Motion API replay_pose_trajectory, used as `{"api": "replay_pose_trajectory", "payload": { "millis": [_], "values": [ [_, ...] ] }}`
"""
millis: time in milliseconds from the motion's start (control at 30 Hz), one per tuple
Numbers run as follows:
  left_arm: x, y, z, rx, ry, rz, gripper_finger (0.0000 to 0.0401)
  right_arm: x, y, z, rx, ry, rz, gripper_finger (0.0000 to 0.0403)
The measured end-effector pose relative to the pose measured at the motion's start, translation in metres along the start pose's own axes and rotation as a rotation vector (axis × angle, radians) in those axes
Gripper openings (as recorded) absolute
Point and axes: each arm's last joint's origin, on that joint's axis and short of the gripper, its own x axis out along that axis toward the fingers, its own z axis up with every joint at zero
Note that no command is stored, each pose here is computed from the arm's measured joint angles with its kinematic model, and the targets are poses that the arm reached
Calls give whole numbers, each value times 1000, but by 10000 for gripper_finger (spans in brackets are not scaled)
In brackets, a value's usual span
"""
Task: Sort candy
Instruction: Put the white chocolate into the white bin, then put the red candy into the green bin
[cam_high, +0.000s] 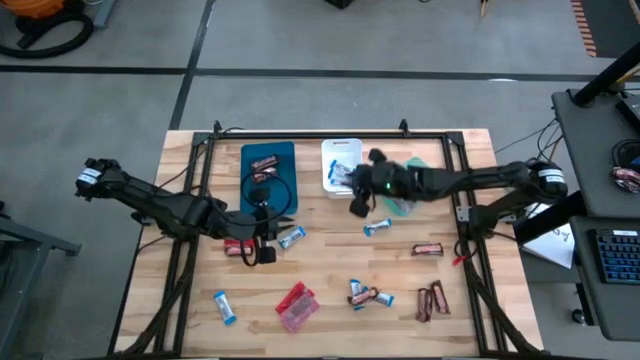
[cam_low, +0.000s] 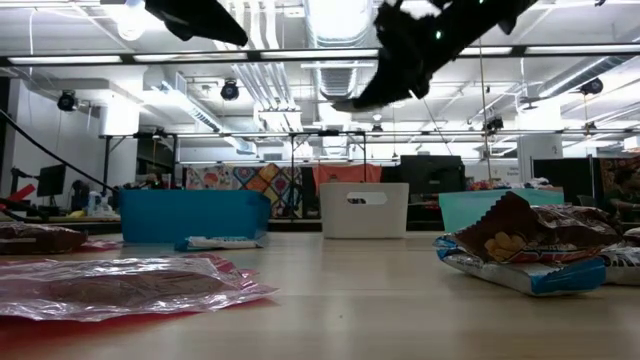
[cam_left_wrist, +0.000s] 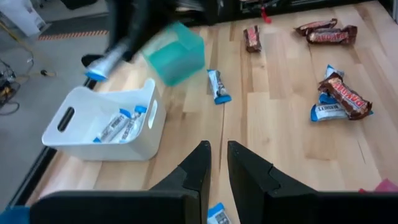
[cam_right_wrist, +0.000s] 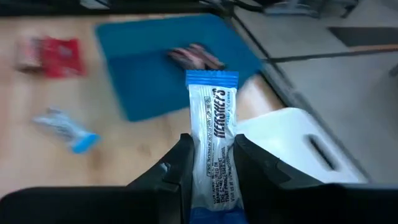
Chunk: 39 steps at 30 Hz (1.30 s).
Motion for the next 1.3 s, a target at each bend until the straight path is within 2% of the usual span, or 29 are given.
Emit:
{"api": "replay_pose_trajectory", "payload": {
  "millis": [200, 333, 600, 967, 1133, 1300],
  "values": [
    [0, 0, -3, -34, 29, 2, 38, 28, -42, -13, -75, 54, 12, 88],
    [0, 0, -4, -48, 41, 4, 38, 48, -65, -21, -87, 92, -39, 88],
    [0, 1, -7, -66, 62, 8, 38, 79, -90, -30, -79, 153, -42, 98],
    [-1, 0, -9, -113, 87, 3, 38, 91, -96, -26, -39, 190, -54, 189],
    [-1, -1, -12, -140, 112, 4, 38, 78, -98, -13, -16, 197, -55, 215],
    [-4, -6, -14, -169, 126, -9, 38, 58, -86, -2, 28, 254, 17, 218]
  ]
}}
